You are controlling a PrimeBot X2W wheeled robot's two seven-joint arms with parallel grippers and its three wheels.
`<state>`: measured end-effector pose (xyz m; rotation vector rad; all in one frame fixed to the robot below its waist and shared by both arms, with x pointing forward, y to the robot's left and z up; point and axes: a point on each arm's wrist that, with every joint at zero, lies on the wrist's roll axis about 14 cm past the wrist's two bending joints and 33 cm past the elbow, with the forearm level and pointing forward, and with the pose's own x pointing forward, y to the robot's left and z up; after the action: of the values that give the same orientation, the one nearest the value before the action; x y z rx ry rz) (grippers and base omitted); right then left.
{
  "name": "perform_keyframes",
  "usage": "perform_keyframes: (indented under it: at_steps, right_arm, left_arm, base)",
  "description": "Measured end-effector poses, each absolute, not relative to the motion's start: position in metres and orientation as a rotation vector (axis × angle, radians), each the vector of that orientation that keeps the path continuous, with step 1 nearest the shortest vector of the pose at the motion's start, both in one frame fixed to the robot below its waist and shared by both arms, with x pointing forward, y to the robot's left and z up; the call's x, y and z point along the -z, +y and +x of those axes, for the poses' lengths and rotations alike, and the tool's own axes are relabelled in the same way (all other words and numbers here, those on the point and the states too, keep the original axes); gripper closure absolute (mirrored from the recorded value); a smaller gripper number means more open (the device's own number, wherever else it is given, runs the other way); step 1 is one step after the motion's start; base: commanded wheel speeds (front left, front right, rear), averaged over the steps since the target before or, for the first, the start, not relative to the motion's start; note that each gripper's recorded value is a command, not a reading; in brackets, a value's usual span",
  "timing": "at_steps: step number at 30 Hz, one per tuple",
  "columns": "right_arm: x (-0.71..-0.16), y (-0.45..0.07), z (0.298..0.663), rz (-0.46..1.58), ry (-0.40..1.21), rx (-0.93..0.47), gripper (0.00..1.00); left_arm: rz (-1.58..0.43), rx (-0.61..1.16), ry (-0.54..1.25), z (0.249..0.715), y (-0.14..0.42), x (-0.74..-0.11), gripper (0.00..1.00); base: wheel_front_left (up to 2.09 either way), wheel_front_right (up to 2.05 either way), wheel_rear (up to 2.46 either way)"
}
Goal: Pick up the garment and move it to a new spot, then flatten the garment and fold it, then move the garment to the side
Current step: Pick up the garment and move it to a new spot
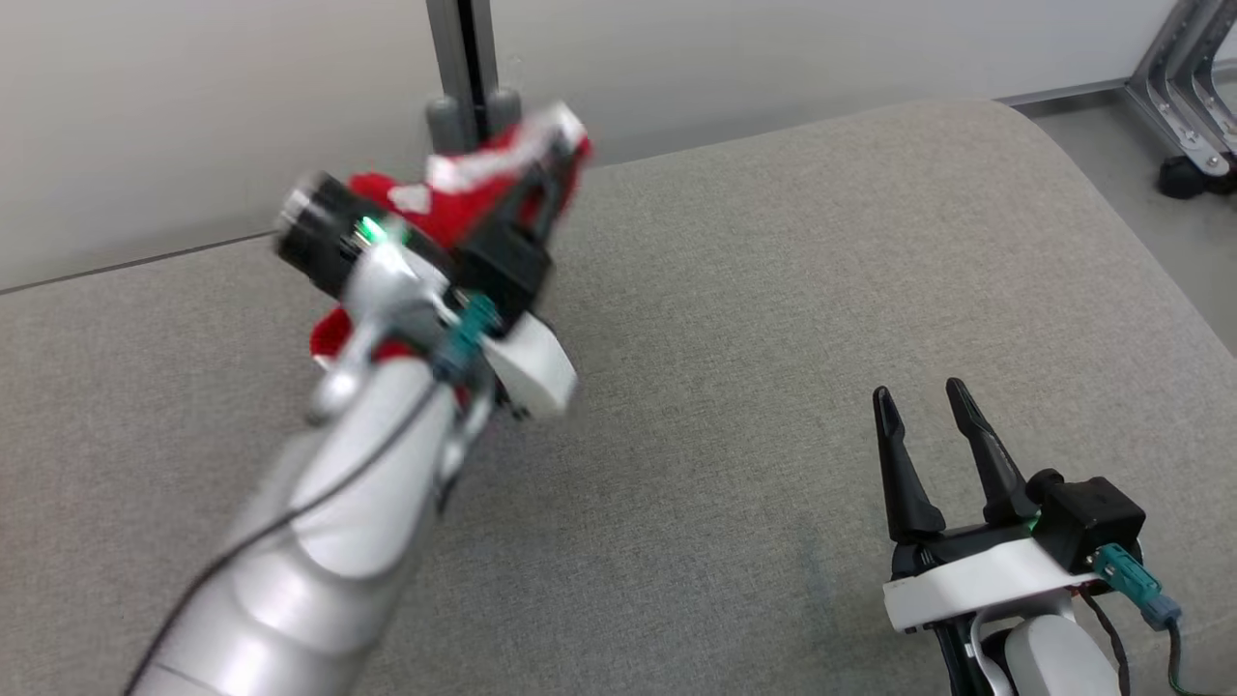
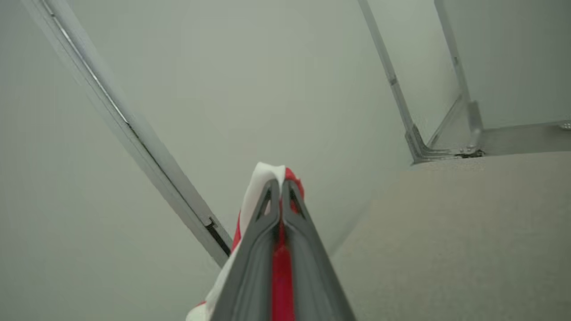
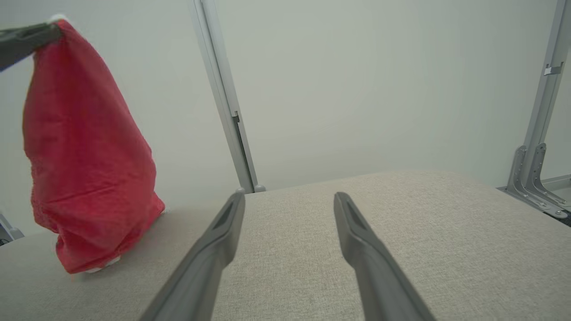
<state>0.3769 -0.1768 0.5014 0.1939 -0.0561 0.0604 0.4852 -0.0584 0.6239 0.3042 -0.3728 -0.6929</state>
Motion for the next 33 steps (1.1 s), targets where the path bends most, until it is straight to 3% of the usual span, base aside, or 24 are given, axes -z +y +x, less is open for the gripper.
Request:
perform_keyframes:
  at_steps: [4, 11, 13, 14, 24, 33]
  right_arm:
    - [-0.498, -0.182, 0.377, 0.194, -0.047, -0.043, 0.00]
    - [-0.496, -0.178, 0.383, 0.197, -0.042, -0.057, 0.00]
    - [-0.496, -0.173, 0.385, 0.198, -0.040, -0.071, 0.00]
    - [-0.496, -0.171, 0.386, 0.198, -0.040, -0.077, 0.00]
    - [-0.507, -0.142, 0.391, 0.193, -0.068, -0.165, 0.00]
    - [-0.509, -0.112, 0.383, 0.172, -0.070, -0.255, 0.00]
  left_arm:
    - [0.332, 0.884, -0.186, 0.437, -0.099, -0.535, 1.00]
    - [0.344, 1.038, 0.077, 0.357, -0.102, -0.434, 0.98]
    - [0.322, 1.041, 0.085, 0.348, -0.102, -0.433, 0.12]
    - [0.313, 1.030, 0.081, 0.348, -0.101, -0.434, 0.00]
    - [0.189, 0.760, 0.016, 0.380, -0.057, -0.477, 0.00]
    - [-0.023, 0.342, -0.112, 0.399, 0.061, -0.536, 0.00]
  base:
    - [0.00, 0.00, 0.00]
    - [0.00, 0.00, 0.00]
    - [0.00, 0.00, 0.00]
    - [0.00, 0.00, 0.00]
    - [0.00, 0.00, 0.00]
    - [0.00, 0.00, 0.00]
